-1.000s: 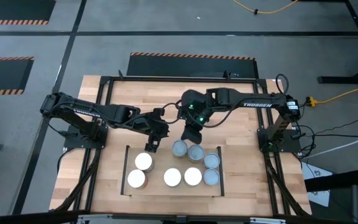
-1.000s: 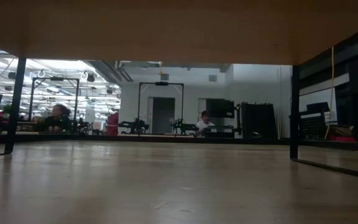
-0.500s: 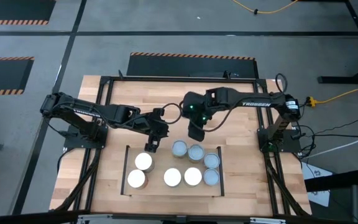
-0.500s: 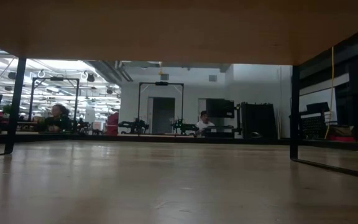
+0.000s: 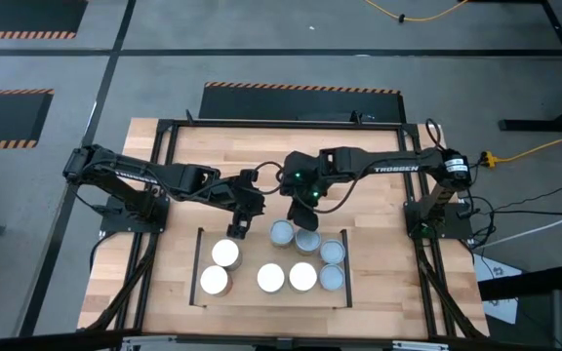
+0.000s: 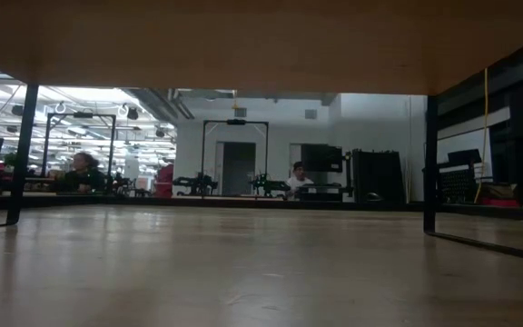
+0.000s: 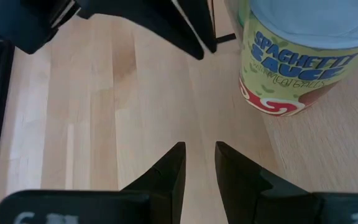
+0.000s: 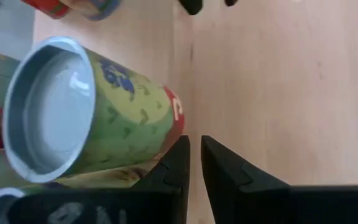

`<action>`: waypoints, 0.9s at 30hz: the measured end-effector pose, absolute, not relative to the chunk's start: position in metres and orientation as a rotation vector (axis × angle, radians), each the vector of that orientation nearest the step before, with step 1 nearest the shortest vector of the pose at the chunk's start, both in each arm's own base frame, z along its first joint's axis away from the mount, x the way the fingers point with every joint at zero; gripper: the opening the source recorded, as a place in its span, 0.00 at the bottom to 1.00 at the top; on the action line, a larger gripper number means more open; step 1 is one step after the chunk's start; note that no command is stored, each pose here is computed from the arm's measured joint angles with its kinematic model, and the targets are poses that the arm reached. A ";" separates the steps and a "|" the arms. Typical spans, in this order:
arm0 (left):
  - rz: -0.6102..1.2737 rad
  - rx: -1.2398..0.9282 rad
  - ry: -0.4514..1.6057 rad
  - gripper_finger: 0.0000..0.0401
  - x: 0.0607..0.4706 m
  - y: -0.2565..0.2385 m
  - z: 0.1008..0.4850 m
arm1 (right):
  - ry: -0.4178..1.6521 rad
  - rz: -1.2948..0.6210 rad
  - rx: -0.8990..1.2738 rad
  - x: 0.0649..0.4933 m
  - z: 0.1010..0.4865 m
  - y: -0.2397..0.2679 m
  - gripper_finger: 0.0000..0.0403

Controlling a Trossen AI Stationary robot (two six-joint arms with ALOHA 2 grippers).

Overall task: Pick and place cans onto a shelf
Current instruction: Put the canned spaghetti sauce on the shelf, then return to Home Position

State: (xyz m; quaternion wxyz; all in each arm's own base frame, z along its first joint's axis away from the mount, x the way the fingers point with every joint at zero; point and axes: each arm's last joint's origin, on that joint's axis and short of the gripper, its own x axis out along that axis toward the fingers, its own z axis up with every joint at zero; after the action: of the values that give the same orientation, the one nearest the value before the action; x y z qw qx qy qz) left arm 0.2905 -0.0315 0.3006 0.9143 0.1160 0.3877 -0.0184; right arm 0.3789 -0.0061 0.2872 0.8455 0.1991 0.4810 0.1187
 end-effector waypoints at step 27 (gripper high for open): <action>0.000 0.251 0.774 0.20 0.287 -0.030 0.307 | 0.814 0.447 0.375 0.392 0.321 0.015 0.11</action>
State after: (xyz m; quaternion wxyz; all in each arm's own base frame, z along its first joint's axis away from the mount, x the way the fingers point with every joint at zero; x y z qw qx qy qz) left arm 0.2867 -0.0300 0.3067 0.9183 0.1223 0.3765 -0.0001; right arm 0.3922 0.0146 0.3214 0.8772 0.1796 0.3902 0.2143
